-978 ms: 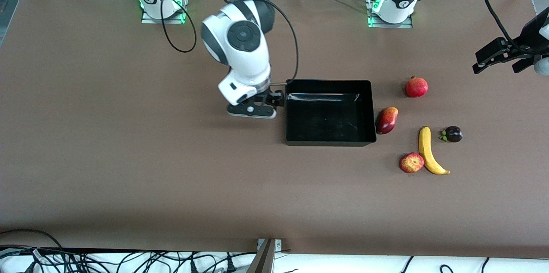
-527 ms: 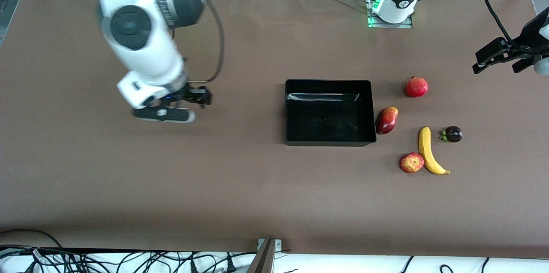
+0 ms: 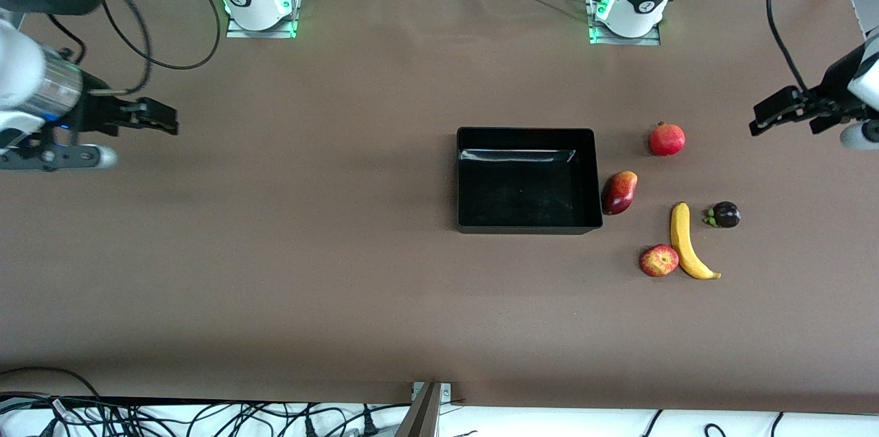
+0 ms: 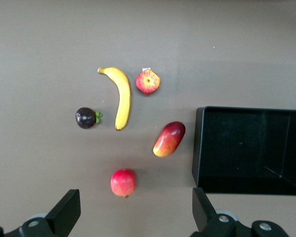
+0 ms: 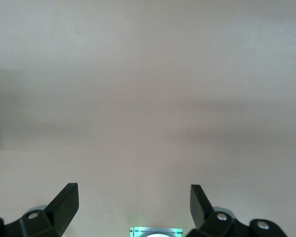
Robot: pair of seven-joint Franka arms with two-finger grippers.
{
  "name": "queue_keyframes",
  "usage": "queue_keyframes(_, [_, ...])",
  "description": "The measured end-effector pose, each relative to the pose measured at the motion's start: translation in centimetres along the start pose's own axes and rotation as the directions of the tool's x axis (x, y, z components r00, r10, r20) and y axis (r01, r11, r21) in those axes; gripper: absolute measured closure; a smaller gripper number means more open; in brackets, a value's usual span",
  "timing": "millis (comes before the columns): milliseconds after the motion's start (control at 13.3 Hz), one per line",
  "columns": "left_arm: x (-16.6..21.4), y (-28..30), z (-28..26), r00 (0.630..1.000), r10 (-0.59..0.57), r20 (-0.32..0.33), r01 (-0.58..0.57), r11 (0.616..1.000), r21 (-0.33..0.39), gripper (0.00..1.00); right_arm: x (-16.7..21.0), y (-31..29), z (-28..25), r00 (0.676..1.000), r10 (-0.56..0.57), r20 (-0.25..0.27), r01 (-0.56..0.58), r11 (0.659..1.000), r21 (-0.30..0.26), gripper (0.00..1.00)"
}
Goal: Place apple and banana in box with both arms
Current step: 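Move the left gripper over the red-yellow apple beside the banana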
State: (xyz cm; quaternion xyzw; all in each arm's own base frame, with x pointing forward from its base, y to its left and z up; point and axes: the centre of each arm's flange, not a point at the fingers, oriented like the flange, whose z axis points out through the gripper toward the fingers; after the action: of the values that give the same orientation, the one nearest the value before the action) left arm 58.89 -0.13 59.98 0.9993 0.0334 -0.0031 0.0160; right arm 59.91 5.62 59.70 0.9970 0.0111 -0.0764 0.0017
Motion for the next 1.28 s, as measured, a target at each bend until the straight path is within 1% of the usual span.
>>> queue_keyframes(226, [3.5,-0.2,4.9,1.000,-0.003,-0.014,0.003,1.000,-0.012,0.00,-1.1,4.4,-0.5,1.000,0.030,-0.006,-0.030,0.999,-0.016,0.00])
queue_keyframes(301, [4.7,-0.3,6.8,1.000,-0.005,-0.021,0.005,1.000,-0.016,0.00,-1.5,5.2,-0.1,0.999,0.028,-0.019,-0.029,0.999,-0.018,0.00])
queue_keyframes(452, [6.7,-0.5,10.7,1.000,-0.009,-0.024,0.009,1.000,-0.024,0.00,-2.8,7.1,1.5,0.997,0.038,-0.069,-0.039,0.999,-0.002,0.00])
queue_keyframes(602, [8.1,-1.0,13.8,1.000,-0.018,-0.021,0.018,0.999,-0.027,0.00,-4.4,8.6,3.3,0.995,0.039,-0.087,-0.039,0.999,0.009,0.00])
queue_keyframes(753, [8.8,-1.5,15.6,0.999,-0.028,-0.022,0.027,0.999,-0.028,0.00,-5.6,9.3,3.2,0.995,0.042,-0.086,-0.042,0.999,0.005,0.00])
queue_keyframes(903, [9.5,-1.7,17.0,0.999,-0.031,-0.035,0.030,0.999,-0.030,0.00,-6.5,9.6,2.9,0.998,0.048,-0.051,-0.048,0.999,0.001,0.00])
queue_keyframes(978, [10.0,-1.8,18.0,0.998,-0.034,-0.045,0.032,0.999,-0.032,0.00,-6.6,9.7,2.9,0.998,0.048,-0.043,-0.048,0.999,0.001,0.00])
queue_keyframes(1129, [11.0,-2.3,21.0,0.998,-0.033,-0.060,0.032,0.999,-0.017,0.00,-6.3,9.9,2.7,0.998,0.051,-0.042,-0.051,0.999,0.002,0.00])
queue_keyframes(1280, [11.9,-2.7,24.4,0.997,-0.033,-0.070,0.033,0.999,-0.012,0.00,-5.6,10.3,2.3,0.997,0.058,-0.054,-0.058,0.998,0.001,0.00])
